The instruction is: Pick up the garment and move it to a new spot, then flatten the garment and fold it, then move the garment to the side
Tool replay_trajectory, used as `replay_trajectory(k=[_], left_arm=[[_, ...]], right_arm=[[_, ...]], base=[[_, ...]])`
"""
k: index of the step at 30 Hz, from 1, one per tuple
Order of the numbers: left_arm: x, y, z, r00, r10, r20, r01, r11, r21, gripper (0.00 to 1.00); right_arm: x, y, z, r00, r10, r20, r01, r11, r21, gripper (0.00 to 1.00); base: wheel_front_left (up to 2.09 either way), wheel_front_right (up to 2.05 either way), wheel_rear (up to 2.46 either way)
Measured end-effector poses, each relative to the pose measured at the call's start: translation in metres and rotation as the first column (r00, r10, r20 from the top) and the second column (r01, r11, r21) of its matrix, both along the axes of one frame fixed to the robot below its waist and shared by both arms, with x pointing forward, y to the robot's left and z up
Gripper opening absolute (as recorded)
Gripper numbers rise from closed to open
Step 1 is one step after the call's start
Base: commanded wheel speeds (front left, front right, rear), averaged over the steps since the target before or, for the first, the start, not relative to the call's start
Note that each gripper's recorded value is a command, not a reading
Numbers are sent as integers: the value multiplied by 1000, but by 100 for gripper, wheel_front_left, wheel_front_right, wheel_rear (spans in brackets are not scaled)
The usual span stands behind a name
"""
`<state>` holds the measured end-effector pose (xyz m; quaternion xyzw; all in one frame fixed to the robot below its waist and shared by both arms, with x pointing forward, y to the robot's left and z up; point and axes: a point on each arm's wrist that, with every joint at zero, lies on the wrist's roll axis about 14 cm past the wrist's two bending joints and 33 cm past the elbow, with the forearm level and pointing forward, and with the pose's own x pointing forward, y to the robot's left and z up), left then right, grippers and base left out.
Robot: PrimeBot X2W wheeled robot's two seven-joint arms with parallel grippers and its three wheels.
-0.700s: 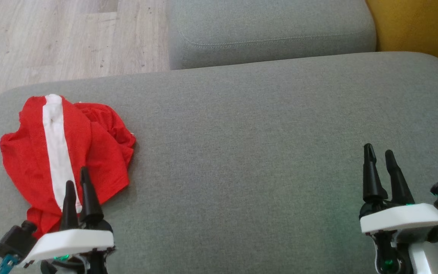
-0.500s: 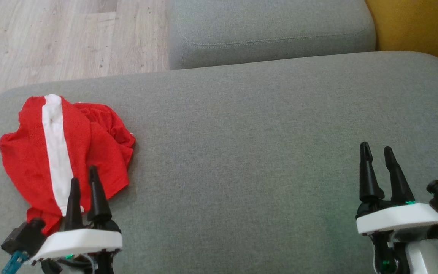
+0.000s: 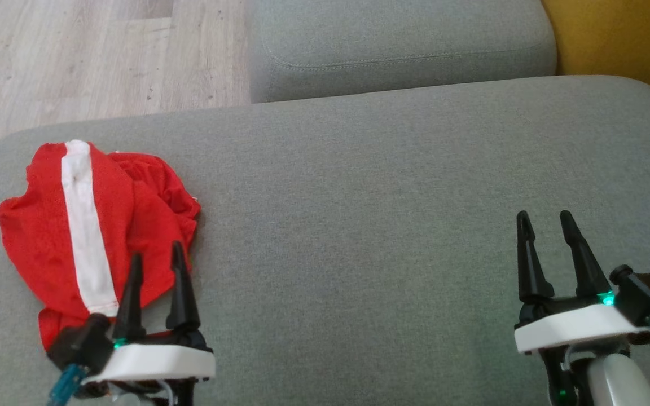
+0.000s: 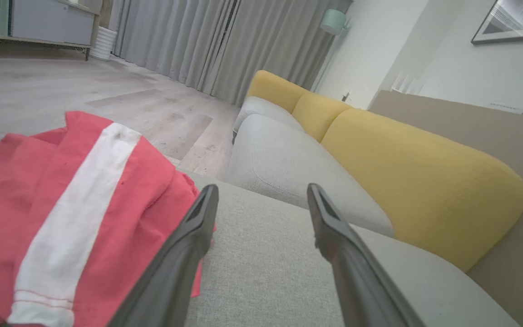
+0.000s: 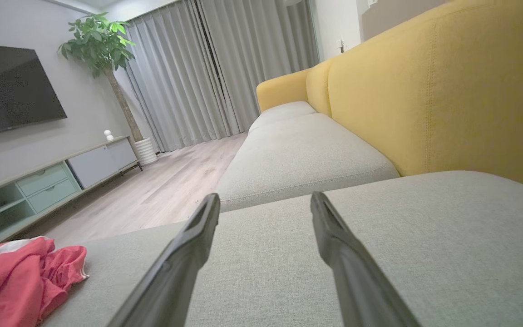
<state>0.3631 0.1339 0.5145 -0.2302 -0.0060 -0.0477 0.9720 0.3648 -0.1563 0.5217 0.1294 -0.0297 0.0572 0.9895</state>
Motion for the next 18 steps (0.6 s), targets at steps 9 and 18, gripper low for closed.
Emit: replay_trajectory(k=[9, 18], left_arm=[[-2, -15, 2, 998, -47, 31, 41, 985, 169, 100], [-6, -29, 4, 993, -98, 70, 72, 949, 307, 100]], right_arm=[[-2, 2, 5, 999, 7, 35, -3, 992, -129, 100], [-2, 5, 12, 997, 22, 80, -1, 968, -251, 100]], base=[[0, 0, 0], [0, 0, 0]])
